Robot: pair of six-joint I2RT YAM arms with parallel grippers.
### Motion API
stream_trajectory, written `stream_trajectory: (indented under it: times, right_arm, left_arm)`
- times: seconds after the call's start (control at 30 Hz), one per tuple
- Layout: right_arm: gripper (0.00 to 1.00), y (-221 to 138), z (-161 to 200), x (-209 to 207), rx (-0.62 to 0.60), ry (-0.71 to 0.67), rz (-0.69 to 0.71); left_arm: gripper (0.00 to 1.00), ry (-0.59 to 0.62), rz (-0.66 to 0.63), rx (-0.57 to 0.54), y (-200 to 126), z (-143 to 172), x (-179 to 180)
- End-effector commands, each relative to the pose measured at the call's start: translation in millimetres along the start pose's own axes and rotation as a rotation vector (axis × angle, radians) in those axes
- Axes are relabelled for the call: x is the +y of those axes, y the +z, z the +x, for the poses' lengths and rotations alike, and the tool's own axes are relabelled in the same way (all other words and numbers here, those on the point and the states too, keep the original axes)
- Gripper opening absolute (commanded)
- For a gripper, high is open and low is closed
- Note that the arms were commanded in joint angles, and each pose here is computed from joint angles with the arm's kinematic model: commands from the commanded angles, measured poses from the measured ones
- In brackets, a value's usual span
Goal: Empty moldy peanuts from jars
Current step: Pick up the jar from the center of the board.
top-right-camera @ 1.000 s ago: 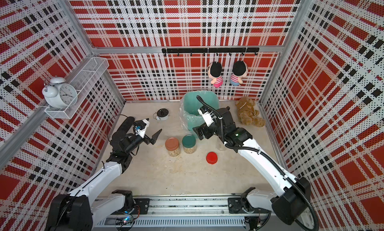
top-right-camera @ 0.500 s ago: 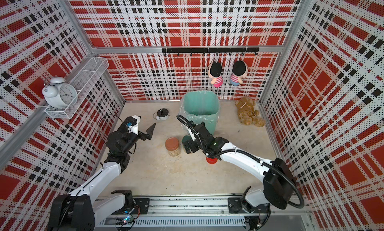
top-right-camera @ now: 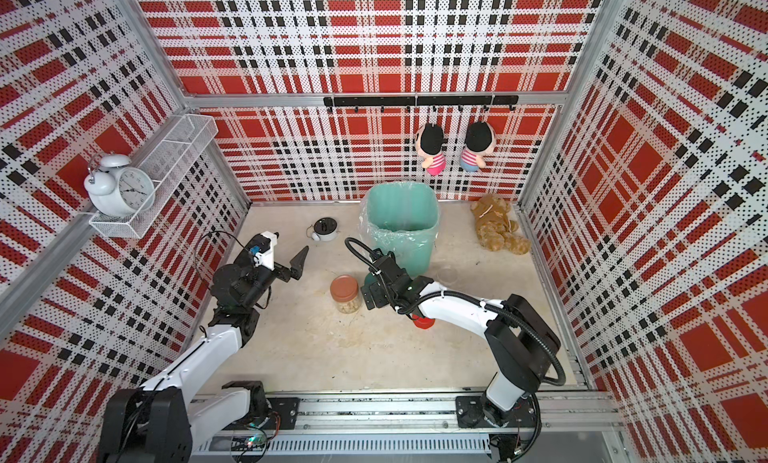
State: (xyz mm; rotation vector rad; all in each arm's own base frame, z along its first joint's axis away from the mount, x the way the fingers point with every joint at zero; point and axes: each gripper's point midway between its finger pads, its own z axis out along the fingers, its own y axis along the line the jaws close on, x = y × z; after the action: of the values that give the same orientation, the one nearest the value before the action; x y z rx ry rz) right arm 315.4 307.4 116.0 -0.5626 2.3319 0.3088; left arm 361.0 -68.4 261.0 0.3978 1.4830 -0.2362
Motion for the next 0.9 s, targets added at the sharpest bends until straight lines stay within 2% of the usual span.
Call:
stream_trajectory:
  times: [0.0, 0.13, 0.6, 0.8, 0.87]
  right_arm:
    - [0.99, 5, -22, 4, -0.071, 0.032, 0.016]
    - [0.94, 17, -17, 8, -0.035, 0.031, 0.010]
    - [0.76, 18, -12, 9, -0.033, 0.043, -0.003]
    - [0.58, 7, -22, 15, -0.075, 0.045, -0.049]
    - [0.46, 0, -29, 19, -0.106, 0.044, -0.072]
  left_arm:
    - [0.98, -0.007, 0.003, -0.013, -2, 0, 1]
    - [0.98, -0.010, 0.003, -0.010, -2, 2, 1]
    - [0.98, -0.015, 0.005, -0.006, -1, 3, 2]
    - [0.98, -0.014, 0.009, -0.008, -1, 3, 1]
    - [0.98, -0.011, 0.012, -0.008, -2, 3, 0]
